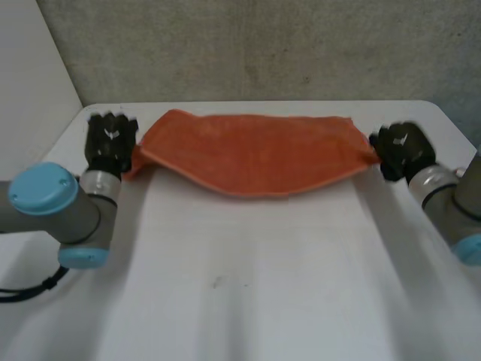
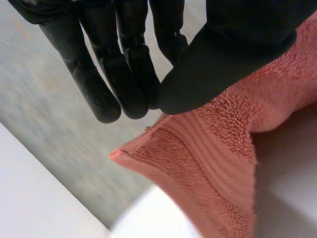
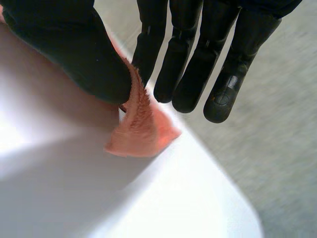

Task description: Fold the laundry

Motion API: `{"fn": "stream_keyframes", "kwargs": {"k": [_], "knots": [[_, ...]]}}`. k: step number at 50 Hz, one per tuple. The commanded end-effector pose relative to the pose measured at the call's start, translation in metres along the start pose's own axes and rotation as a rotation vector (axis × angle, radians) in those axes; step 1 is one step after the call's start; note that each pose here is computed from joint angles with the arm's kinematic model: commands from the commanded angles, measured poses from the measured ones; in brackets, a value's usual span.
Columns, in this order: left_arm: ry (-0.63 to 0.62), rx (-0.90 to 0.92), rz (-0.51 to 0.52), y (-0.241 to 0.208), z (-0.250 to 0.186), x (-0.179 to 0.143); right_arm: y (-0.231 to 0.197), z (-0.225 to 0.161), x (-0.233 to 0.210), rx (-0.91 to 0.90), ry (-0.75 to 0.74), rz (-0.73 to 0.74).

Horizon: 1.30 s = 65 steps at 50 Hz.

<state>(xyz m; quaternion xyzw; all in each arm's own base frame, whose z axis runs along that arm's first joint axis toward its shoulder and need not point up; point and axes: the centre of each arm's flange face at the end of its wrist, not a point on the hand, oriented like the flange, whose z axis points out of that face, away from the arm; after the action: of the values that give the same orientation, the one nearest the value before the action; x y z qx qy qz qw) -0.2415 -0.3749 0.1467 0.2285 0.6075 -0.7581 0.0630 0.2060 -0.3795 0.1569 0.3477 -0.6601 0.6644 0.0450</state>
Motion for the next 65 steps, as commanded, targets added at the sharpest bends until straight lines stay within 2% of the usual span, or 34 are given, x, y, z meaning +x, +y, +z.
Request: {"fn": "stream_keyframes", "kwargs": {"k": [1, 5, 10, 21, 36, 44, 65], "knots": [[0.1, -0.204, 0.017, 0.027, -0.026, 0.013, 0.023, -0.016, -0.016, -0.152, -0.087, -0.034], [0.148, -0.3, 0.016, 0.018, -0.048, 0.008, 0.006, -0.033, -0.002, -0.214, -0.091, -0.014], [0.16, -0.318, 0.015, 0.005, -0.064, 0.003, -0.008, -0.052, 0.016, -0.263, -0.072, -0.004], [0.176, -0.331, 0.013, 0.013, -0.069, 0.008, 0.0, -0.071, 0.026, -0.335, -0.072, 0.028], [0.159, -0.329, 0.014, 0.026, -0.063, 0.007, 0.012, -0.064, 0.046, -0.319, 0.006, 0.039], [0.134, -0.36, 0.012, 0.033, -0.063, -0.005, 0.018, -0.063, 0.043, -0.332, -0.004, 0.046], [0.143, -0.377, 0.007, 0.035, -0.068, -0.003, 0.024, -0.062, 0.035, -0.35, -0.027, 0.055]]}}
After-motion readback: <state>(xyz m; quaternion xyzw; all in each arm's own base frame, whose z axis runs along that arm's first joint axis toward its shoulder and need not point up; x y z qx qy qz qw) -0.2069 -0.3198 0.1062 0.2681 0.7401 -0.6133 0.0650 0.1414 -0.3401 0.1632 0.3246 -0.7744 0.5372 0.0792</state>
